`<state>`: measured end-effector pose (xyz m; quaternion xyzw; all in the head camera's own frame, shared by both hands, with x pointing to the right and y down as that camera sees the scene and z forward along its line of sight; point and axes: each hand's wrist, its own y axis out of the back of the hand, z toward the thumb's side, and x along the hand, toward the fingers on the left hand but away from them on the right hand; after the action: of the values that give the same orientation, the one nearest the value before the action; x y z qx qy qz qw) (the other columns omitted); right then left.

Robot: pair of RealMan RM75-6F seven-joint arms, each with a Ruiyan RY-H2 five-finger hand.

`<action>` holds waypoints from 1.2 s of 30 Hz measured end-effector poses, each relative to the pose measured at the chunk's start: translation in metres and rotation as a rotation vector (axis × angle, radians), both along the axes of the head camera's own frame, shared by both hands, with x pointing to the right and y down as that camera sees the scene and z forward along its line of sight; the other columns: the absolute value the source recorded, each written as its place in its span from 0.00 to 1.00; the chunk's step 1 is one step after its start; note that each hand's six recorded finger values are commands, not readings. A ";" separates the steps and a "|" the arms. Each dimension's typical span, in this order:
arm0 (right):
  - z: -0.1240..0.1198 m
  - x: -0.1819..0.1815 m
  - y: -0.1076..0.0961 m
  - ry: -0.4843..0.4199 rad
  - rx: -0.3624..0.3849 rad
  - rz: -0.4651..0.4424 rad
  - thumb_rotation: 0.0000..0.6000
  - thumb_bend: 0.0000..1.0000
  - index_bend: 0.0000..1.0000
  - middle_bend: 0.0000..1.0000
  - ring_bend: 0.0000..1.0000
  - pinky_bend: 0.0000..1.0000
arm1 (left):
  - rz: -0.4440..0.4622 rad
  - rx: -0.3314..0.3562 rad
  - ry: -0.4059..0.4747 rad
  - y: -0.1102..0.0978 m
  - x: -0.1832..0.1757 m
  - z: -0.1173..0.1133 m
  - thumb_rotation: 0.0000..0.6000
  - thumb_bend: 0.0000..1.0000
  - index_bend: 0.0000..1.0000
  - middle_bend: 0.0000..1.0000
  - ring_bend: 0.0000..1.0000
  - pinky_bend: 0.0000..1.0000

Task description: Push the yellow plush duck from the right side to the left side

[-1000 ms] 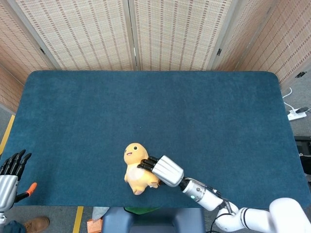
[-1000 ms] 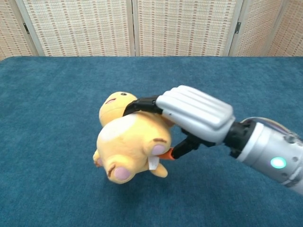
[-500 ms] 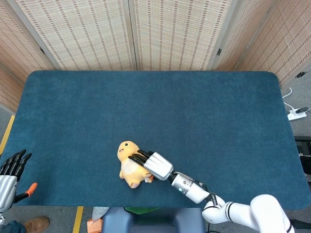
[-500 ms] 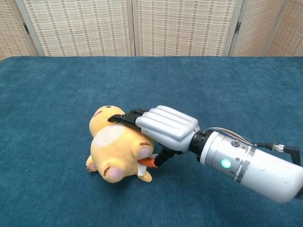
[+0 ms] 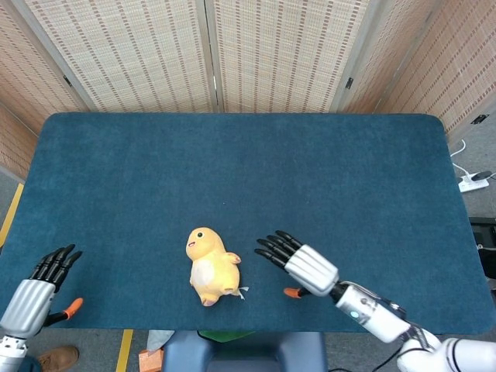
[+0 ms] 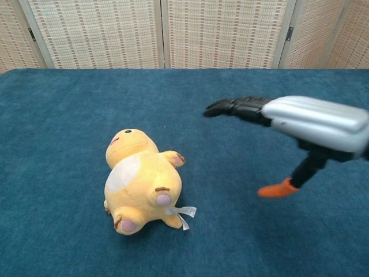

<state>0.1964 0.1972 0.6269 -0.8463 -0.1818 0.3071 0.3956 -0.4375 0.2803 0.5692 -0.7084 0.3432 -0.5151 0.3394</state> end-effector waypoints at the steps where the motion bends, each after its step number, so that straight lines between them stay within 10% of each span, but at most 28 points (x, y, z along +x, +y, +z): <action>1: -0.009 0.017 0.000 -0.004 0.022 0.040 1.00 0.02 0.00 0.00 0.00 0.00 | 0.032 -0.006 0.025 -0.001 0.011 0.001 1.00 0.27 0.00 0.00 0.00 0.21; 13: -0.073 0.182 0.031 0.056 0.086 0.335 1.00 0.02 0.00 0.00 0.00 0.00 | 0.348 -0.097 0.122 -0.018 0.143 0.030 1.00 0.24 0.00 0.00 0.00 0.09; 30: -0.085 0.214 0.034 0.080 0.053 0.369 1.00 0.03 0.00 0.00 0.00 0.00 | 0.534 -0.179 0.112 -0.030 0.272 0.092 1.00 0.23 0.01 0.00 0.00 0.06; 34: -0.080 0.213 0.033 0.095 0.041 0.368 1.00 0.04 0.00 0.00 0.00 0.00 | 0.560 -0.186 0.095 -0.029 0.279 0.101 1.00 0.24 0.11 0.05 0.03 0.27; 36: -0.079 0.213 0.033 0.102 0.038 0.366 1.00 0.05 0.00 0.00 0.00 0.00 | 0.562 -0.181 0.093 -0.028 0.282 0.104 1.00 0.28 0.25 0.23 0.19 0.51</action>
<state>0.4090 0.2300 0.5482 -0.7747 -0.3182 0.4131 0.3576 -0.1558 0.2520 0.6730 -0.8259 0.1016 -0.3964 0.3877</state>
